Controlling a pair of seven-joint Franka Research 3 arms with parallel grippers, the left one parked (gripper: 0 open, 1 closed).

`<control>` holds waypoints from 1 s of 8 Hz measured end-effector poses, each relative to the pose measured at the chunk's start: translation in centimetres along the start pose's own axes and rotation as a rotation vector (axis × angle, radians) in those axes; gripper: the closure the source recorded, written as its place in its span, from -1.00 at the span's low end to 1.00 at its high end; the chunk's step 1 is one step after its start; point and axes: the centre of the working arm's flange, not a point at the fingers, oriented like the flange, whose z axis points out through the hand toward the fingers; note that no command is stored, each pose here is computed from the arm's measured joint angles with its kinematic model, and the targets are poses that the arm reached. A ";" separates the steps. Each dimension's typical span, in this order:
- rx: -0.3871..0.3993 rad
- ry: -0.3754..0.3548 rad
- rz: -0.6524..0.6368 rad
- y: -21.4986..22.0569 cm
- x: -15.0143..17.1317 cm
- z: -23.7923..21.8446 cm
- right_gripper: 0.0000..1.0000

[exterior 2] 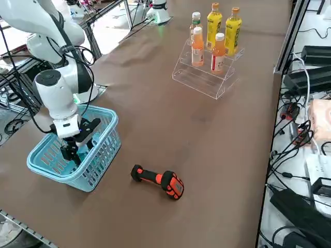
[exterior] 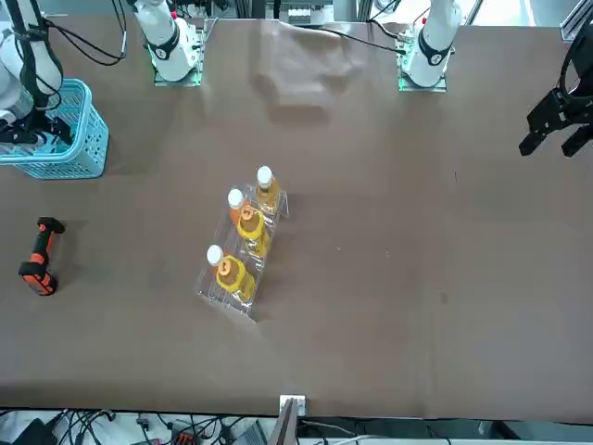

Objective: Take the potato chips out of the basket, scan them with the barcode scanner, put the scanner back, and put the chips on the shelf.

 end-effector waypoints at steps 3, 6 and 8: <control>0.007 -0.004 0.004 -0.2 -0.5 2.2 -1.00; 0.010 -0.007 0.007 -0.2 -0.7 2.7 -1.00; 0.005 0.000 0.006 -0.2 -0.7 3.1 -1.00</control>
